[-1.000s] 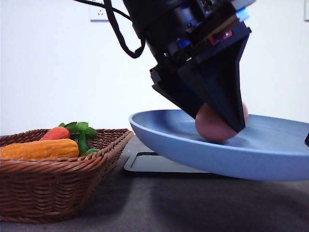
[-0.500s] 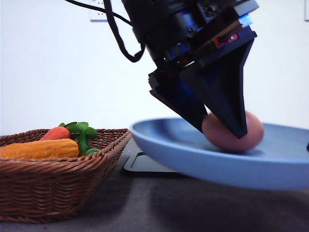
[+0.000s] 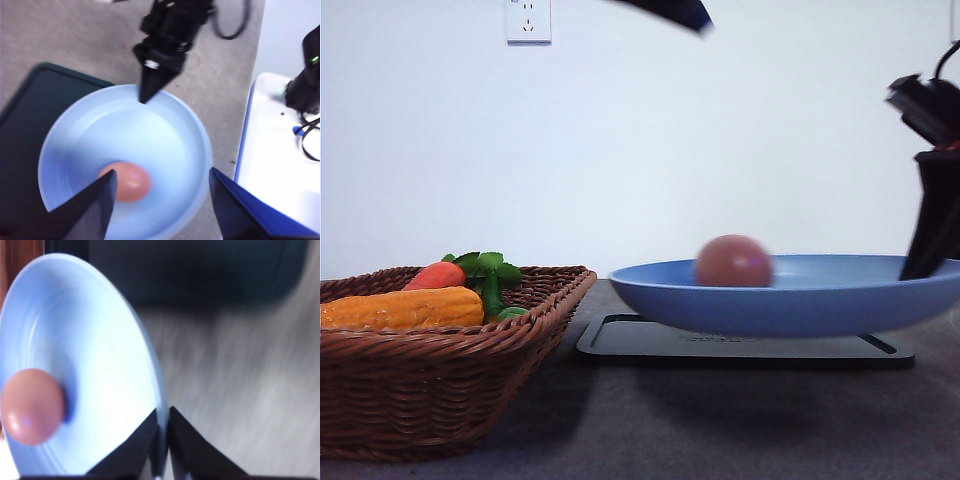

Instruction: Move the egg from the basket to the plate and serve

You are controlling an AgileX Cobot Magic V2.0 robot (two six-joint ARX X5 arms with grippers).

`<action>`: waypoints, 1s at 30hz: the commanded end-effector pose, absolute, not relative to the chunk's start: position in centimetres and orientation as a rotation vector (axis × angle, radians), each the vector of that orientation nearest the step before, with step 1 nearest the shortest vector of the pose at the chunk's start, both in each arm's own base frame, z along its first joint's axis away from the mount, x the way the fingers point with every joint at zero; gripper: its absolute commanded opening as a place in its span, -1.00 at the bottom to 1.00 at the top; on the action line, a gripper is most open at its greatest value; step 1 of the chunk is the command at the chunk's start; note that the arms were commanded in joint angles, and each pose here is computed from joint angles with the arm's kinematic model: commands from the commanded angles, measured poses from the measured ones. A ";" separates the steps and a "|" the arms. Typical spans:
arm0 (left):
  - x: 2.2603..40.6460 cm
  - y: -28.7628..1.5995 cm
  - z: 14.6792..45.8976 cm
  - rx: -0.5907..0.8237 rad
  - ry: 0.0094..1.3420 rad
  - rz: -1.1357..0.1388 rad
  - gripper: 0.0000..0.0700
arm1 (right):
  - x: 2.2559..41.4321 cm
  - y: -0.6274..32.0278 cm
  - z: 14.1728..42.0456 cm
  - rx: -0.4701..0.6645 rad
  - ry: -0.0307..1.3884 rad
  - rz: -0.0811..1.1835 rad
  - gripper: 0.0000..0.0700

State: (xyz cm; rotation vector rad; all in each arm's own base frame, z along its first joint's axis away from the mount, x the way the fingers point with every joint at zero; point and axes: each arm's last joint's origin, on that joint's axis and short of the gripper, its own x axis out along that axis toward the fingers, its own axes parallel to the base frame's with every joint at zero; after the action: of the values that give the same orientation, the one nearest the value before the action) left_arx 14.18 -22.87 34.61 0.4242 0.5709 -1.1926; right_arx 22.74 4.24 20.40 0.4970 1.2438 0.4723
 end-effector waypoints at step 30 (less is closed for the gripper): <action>10.2 -14.6 40.4 0.340 0.392 -1.057 0.07 | 36.5 3.2 15.5 0.504 1.206 0.450 -0.37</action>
State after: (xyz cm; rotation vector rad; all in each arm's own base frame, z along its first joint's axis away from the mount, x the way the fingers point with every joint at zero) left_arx 10.16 -14.42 39.87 0.3540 0.4086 -1.0554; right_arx 35.90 3.22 15.66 0.5142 1.2136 0.4480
